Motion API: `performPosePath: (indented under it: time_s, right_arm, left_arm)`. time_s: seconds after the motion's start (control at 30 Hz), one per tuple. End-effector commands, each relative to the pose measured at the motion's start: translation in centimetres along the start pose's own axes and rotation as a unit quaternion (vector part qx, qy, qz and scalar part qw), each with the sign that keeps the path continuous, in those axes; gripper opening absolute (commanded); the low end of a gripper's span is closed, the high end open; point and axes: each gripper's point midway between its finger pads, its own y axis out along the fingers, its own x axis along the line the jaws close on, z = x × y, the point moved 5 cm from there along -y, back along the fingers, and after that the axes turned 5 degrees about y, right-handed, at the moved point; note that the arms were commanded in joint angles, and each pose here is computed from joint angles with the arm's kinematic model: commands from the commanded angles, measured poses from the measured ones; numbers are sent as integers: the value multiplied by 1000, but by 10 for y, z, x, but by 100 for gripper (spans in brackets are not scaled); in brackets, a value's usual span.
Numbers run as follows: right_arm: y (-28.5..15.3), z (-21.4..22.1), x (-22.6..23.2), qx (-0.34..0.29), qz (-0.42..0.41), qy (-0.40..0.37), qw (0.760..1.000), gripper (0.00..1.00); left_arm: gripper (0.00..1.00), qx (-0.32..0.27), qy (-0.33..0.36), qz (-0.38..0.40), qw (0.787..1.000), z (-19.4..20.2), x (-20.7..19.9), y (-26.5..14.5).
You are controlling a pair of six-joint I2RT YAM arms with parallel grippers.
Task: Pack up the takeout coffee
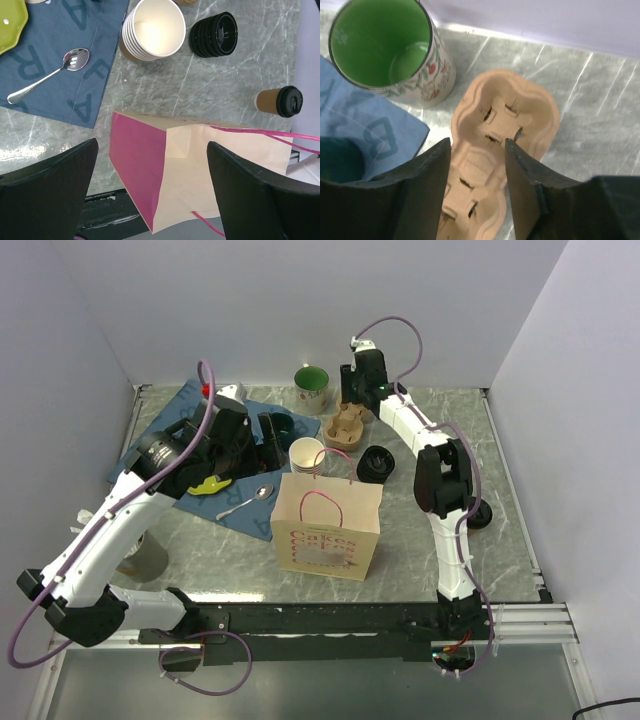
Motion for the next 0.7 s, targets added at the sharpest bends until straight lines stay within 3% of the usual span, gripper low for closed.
performPosePath:
  time_s: [0.0, 0.3, 0.67]
  right_arm:
    - [0, 16, 7, 27, -25, -17, 999, 59]
    - [-5, 31, 3, 49, -90, -124, 987, 64]
    - [4, 12, -6, 44, -147, -115, 982, 67]
  left_arm:
    - [97, -9, 15, 5, 1000, -8, -5, 0]
    - [97, -8, 11, 3, 1000, -7, -4, -1]
    - [97, -5, 2, 2, 1000, -9, -6, -4]
